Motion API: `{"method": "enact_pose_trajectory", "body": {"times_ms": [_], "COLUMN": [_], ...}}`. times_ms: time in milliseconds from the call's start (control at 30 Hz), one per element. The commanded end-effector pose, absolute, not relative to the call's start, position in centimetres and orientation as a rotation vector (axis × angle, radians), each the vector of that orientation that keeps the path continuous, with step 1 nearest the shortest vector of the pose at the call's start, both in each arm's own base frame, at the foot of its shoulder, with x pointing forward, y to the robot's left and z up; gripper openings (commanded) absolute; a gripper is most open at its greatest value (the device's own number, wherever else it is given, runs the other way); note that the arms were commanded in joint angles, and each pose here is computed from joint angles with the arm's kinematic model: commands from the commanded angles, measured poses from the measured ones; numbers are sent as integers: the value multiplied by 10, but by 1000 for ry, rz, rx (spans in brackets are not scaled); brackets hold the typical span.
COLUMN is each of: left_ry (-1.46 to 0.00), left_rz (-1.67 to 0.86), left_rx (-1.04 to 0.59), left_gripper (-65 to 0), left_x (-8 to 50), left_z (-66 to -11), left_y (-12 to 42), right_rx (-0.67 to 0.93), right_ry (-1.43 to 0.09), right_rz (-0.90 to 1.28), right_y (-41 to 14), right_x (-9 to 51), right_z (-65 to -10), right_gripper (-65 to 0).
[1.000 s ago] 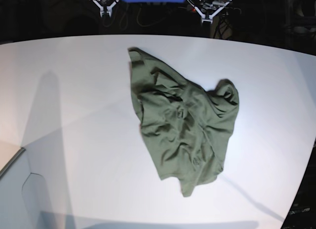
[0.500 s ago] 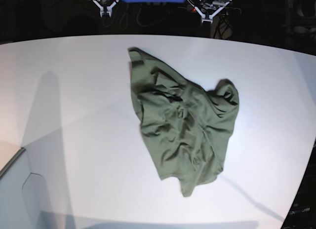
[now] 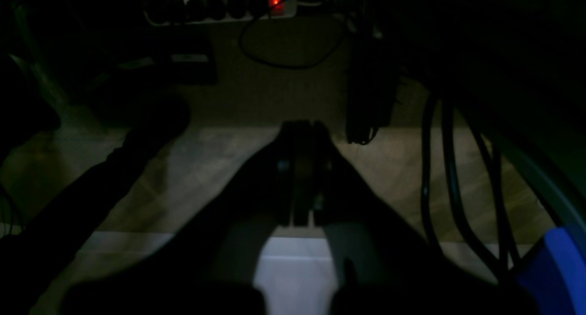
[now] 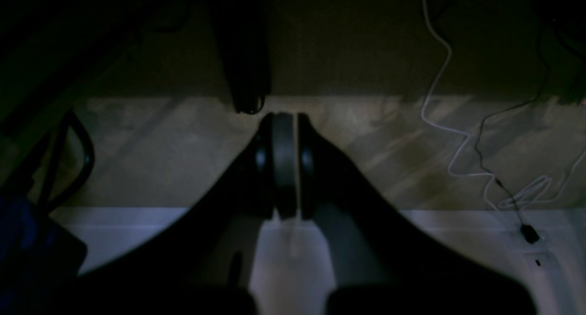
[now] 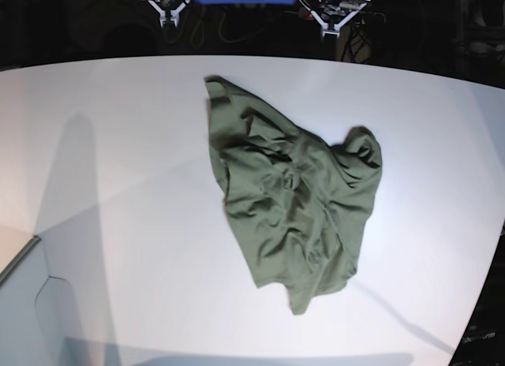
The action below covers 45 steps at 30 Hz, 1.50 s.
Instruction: Layout the t-shirt on the table in an organized manner, then fold the t-shirt properly
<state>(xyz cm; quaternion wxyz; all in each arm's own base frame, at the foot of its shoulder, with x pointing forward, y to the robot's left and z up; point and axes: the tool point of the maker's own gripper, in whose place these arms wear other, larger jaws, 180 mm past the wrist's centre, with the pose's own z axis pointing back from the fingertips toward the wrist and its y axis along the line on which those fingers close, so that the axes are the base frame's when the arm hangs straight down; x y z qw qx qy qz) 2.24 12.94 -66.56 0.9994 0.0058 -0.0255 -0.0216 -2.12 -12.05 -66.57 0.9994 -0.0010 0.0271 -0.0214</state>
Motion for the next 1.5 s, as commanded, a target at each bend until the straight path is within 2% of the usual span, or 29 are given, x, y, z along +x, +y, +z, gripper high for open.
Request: {"method": "enact_pose_trajectory", "body": {"times_ms": [0,1467], "left_ry": [-49,-58], "left_rz": [-48,-38], "left_rx": [18,41], "left_gripper": [-646,-646], "left_x": [20,25], "left_z": [-666,-665], "left_y": [131,148], "right_rx": [14,12], "right_ry": [59,65], "right_rz": [-46,-44], "right_y": [-116,-117], "right_x": [-23,-27], "right_z": [-666,-665], "right_gripper": [-650,-650]}}
